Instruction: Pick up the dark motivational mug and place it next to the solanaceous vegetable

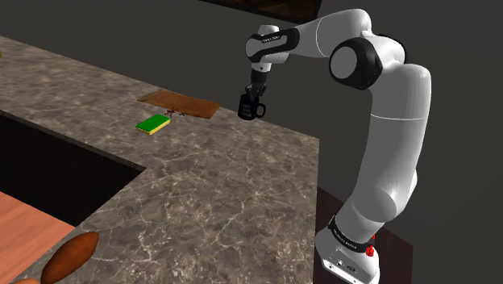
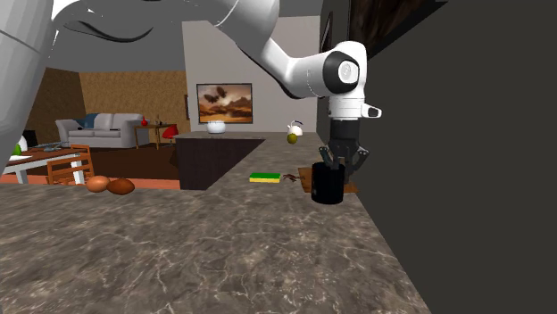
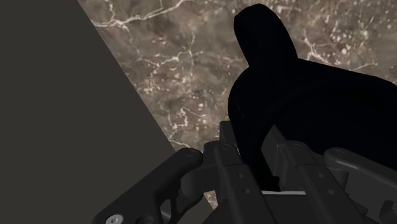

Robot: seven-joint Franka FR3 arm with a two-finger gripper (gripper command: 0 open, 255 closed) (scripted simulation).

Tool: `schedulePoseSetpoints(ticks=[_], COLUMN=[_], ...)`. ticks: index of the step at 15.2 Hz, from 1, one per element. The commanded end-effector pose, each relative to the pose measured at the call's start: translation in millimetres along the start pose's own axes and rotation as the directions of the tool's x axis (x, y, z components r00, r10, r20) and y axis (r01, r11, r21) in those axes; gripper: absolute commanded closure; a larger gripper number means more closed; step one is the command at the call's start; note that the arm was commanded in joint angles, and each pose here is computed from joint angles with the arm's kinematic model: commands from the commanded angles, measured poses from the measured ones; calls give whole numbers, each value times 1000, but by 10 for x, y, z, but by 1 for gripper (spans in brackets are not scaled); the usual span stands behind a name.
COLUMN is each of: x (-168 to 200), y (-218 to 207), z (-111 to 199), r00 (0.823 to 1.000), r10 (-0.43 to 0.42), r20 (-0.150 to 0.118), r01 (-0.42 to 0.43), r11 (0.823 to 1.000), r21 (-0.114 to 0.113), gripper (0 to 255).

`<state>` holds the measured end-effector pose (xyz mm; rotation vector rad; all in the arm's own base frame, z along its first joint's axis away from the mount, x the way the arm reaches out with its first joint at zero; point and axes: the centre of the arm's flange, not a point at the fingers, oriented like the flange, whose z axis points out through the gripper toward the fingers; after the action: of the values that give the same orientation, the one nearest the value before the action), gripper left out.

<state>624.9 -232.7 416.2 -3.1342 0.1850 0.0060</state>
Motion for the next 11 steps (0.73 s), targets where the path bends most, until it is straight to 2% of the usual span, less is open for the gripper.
schedulePoseSetpoints(ticks=[1,11], x=[3,1], y=[0,-1], z=[-105,-633], r00=[1000,1000], r10=[0,0], r20=[0,0], r01=[0,0], r11=[1000,1000], r21=[0,0], gripper=[255,255])
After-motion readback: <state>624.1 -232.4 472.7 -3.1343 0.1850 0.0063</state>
